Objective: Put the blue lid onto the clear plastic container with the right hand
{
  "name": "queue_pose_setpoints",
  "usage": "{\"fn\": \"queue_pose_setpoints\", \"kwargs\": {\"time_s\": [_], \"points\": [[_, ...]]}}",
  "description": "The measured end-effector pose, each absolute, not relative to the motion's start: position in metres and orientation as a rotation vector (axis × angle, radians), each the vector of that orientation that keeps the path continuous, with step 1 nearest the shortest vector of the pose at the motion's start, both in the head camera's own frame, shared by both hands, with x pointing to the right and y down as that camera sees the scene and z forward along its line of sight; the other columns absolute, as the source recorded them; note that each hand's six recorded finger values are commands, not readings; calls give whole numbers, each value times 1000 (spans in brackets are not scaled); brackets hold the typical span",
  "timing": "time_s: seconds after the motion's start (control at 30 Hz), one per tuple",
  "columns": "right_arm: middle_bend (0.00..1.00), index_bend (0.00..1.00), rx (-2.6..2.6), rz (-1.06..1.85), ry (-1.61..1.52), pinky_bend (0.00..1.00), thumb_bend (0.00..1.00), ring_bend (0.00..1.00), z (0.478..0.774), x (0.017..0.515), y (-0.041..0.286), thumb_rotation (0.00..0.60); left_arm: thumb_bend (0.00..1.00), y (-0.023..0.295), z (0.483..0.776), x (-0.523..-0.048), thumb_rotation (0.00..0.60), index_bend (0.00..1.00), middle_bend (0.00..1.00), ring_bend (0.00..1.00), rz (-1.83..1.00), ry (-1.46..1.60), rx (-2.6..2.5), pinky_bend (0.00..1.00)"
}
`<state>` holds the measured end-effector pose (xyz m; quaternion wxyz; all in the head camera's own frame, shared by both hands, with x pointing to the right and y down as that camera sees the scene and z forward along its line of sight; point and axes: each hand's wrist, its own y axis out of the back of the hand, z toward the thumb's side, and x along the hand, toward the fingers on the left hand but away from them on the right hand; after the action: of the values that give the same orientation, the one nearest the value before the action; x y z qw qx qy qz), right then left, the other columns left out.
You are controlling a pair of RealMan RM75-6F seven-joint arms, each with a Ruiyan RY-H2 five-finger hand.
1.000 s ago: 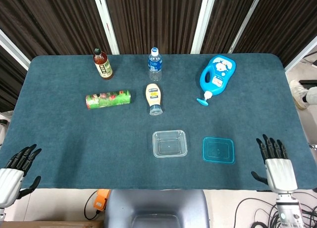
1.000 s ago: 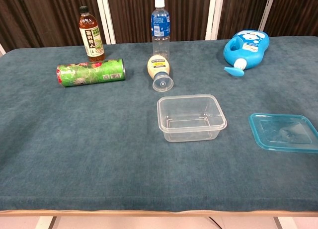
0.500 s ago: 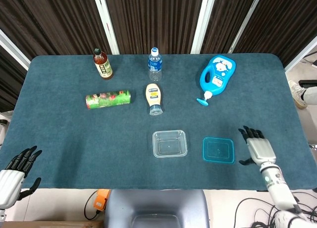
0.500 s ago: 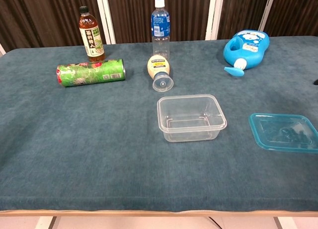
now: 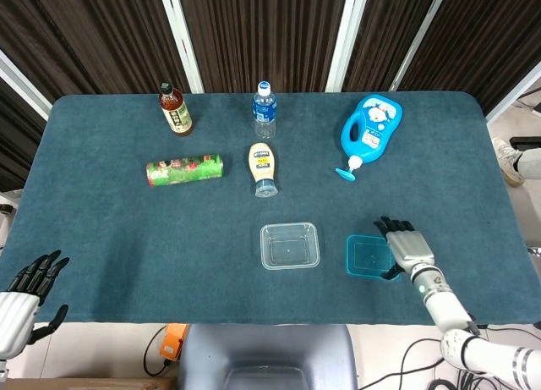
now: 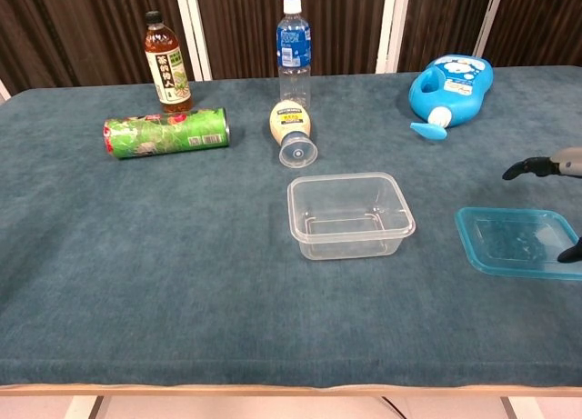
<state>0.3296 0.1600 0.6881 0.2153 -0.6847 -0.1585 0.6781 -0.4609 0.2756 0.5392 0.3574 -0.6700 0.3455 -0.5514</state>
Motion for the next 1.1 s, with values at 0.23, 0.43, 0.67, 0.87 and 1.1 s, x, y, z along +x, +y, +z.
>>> {"fn": "queue_pose_setpoints", "kwargs": {"time_s": [0.23,0.43,0.67,0.87,1.1], "points": [[0,95,-1902,1890,-365,53,229,0,699,319,169,600,393,276,539,-460,600,0,0,0,-1421,890,-1730,159],[0,107,-1880,1899,-353,53,229,0,706,318,169,600,393,275,539,-461,600,0,0,0,-1419,893,-1731,158],[26,169,-1866,1916,-334,53,229,0,709,318,170,600,391,275,539,-460,600,0,0,0,-1415,895,-1733,158],[132,291,-1855,1932,-309,169,229,94,712,320,172,600,391,275,538,-461,600,0,0,0,-1415,898,-1734,159],[342,568,-1830,1915,-330,382,229,333,712,320,170,600,392,274,538,-460,600,0,0,0,-1410,899,-1737,158]]}}
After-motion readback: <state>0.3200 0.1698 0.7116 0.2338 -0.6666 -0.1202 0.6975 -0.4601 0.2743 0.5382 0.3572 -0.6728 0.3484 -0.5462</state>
